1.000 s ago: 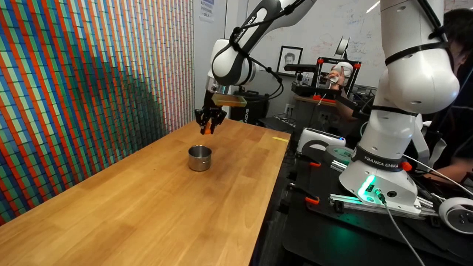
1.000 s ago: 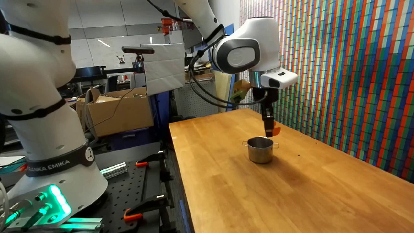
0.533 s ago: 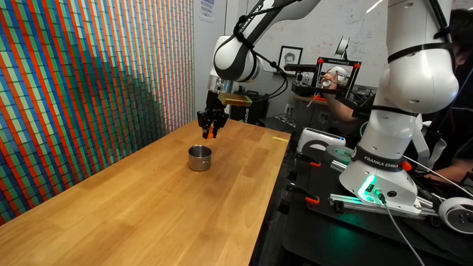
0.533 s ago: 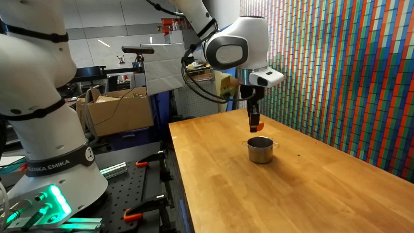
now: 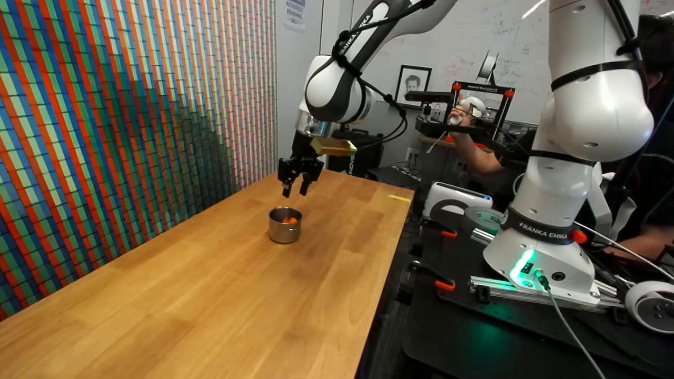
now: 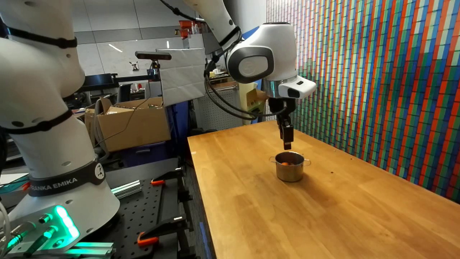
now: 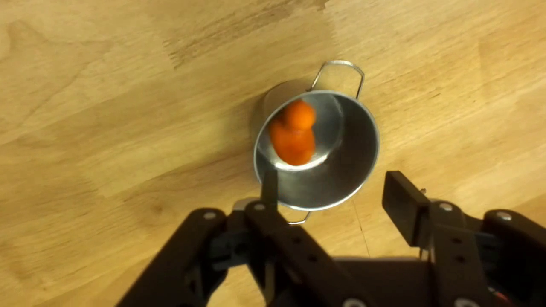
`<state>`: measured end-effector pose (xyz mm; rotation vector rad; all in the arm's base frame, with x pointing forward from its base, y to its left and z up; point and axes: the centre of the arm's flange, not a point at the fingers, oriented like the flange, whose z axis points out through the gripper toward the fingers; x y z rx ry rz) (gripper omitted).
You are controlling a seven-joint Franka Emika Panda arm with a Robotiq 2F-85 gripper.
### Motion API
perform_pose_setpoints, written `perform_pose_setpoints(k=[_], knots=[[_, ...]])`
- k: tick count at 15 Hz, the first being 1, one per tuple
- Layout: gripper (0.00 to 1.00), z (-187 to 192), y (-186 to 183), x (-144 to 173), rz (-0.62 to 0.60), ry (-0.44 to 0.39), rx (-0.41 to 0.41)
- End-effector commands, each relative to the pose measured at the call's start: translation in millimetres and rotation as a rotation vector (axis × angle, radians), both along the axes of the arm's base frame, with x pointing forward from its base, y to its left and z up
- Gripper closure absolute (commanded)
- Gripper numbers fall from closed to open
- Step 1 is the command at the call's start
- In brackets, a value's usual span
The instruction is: Place the orange rubber duck inside the silver pot
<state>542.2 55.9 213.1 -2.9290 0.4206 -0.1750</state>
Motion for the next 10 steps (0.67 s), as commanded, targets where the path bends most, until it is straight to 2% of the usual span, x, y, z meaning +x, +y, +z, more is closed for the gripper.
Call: perform_pose_setpoints(k=[1,2,6,10], knots=[[0.03,-6,-1,5,0.024,-0.043,-0.002],[0.0,-6,-3,6,0.022,-0.039,0.001],[0.0,12,-17,9,-0.002,0.005,-0.017],[0.0,50,-43,14,0.02,0.086,-0.11]])
